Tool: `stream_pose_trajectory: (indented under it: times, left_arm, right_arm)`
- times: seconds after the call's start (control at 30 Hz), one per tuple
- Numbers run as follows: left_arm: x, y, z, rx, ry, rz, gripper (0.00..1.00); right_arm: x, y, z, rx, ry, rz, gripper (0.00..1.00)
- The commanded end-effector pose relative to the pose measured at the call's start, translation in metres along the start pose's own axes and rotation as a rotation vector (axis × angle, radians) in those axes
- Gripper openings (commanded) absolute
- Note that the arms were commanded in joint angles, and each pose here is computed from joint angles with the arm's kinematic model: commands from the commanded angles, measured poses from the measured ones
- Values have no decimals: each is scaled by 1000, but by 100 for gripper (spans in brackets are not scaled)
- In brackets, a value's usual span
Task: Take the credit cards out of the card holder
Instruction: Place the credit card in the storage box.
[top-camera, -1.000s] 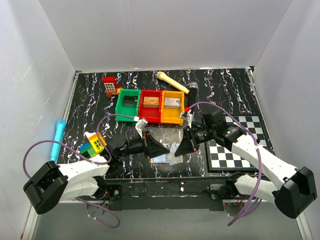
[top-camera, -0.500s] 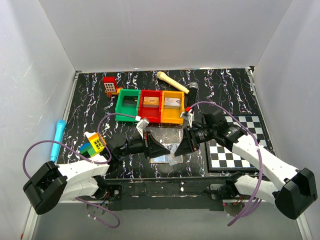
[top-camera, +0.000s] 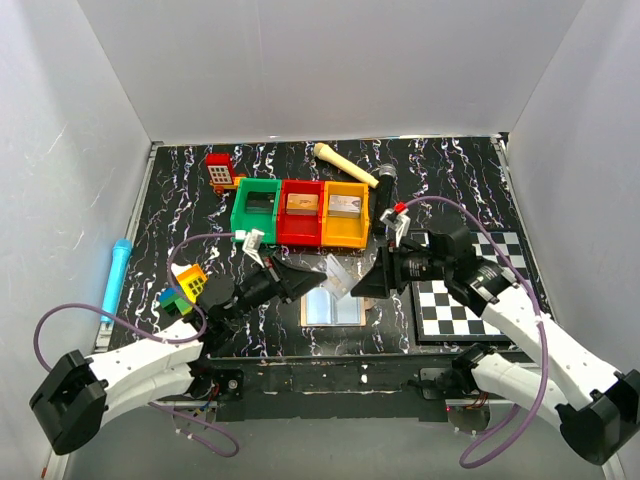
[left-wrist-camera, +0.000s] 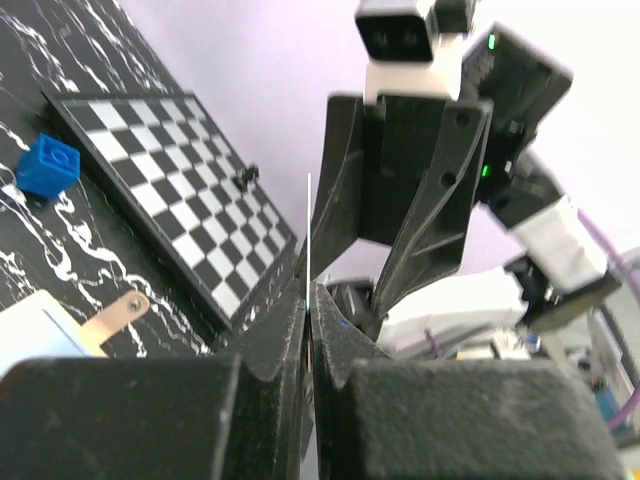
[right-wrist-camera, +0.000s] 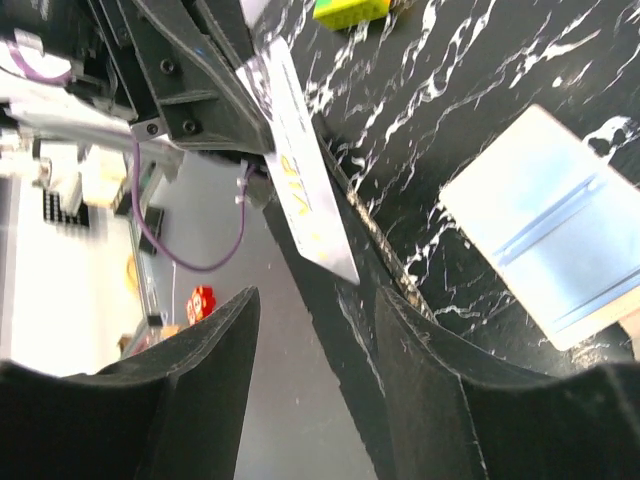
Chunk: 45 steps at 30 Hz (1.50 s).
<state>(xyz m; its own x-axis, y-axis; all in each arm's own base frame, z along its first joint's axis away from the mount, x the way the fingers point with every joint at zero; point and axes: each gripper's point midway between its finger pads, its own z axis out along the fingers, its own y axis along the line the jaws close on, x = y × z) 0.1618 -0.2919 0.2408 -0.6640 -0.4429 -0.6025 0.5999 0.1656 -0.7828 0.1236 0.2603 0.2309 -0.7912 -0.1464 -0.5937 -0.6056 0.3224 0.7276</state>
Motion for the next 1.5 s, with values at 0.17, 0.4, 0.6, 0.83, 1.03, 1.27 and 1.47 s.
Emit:
stream_pose_trajectory:
  times: [0.17, 0.4, 0.6, 0.83, 1.03, 1.27, 1.47]
  left_arm:
    - [-75, 16, -17, -127, -439, -128, 0]
    - [-83, 8, -15, -83, -481, -117, 0]
    - [-76, 7, -12, -66, -456, -124, 0]
    - [-69, 10, -7, -68, -426, -134, 0]
    - [-64, 12, -5, -70, -406, -143, 0]
    - [-59, 6, -2, -45, -381, -142, 0]
    - [-58, 5, -3, -45, -372, -143, 9]
  right_arm:
    - [-46, -3, 5, -43, -282, 127, 56]
    - [-66, 12, 14, -160, -310, 176, 55]
    - [-76, 16, 18, -179, -302, 180, 54]
    - [-81, 19, 24, -204, -293, 184, 54]
    - [-81, 25, 34, -212, -230, 177, 51]
    - [-76, 19, 42, -193, -196, 199, 29]
    - [-73, 24, 38, -202, -191, 173, 1]
